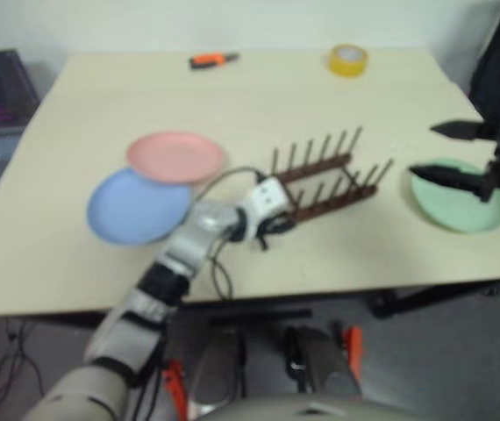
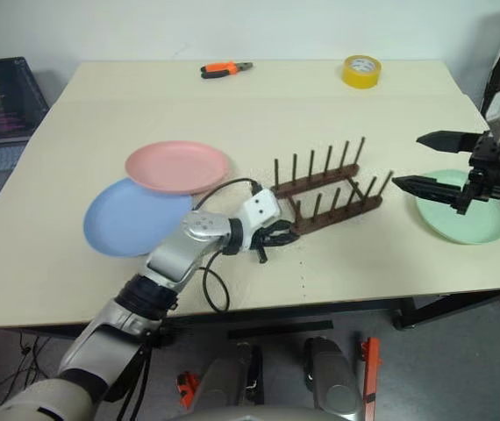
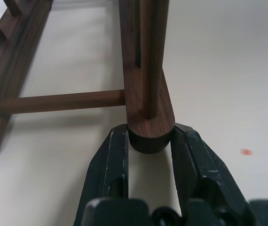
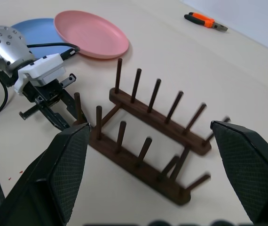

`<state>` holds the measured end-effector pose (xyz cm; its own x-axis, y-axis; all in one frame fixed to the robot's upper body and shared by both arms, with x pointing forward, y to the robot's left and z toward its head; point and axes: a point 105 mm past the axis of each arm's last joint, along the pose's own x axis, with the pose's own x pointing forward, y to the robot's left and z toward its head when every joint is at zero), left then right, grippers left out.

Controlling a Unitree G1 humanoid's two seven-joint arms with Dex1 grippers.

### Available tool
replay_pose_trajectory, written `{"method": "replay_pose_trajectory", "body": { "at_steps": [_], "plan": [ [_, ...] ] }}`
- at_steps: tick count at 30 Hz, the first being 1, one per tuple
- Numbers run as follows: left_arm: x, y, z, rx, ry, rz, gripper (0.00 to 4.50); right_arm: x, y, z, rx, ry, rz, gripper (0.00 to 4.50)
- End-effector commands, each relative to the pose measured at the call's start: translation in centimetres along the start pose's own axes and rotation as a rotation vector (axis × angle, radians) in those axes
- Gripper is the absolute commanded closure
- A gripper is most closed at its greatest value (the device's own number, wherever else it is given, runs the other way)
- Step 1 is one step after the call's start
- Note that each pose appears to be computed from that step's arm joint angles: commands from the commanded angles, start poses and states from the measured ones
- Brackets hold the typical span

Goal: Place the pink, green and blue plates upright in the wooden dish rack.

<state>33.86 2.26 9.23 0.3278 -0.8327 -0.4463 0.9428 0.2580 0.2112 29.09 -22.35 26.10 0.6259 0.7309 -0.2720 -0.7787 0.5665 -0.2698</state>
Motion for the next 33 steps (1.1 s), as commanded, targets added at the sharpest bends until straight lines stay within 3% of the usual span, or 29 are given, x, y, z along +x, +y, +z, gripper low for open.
{"method": "replay_pose_trajectory", "body": {
  "at_steps": [1, 16, 33],
  "plan": [
    [0.4, 0.4, 1.9, 0.07, -0.045, -0.025, 3.56, -0.9, 0.3, 1.5, -0.053, -0.037, -0.017, 0.0],
    [2.1, 2.4, 1.9, 0.073, -0.053, 0.002, 3.56, -1.3, 0.8, 1.5, -0.056, -0.032, -0.028, 0.0],
    [1.1, 3.4, 3.3, 0.109, -0.102, -0.12, 3.56, -1.1, 0.7, 1.4, -0.05, -0.032, -0.036, 0.0]
  ]
}}
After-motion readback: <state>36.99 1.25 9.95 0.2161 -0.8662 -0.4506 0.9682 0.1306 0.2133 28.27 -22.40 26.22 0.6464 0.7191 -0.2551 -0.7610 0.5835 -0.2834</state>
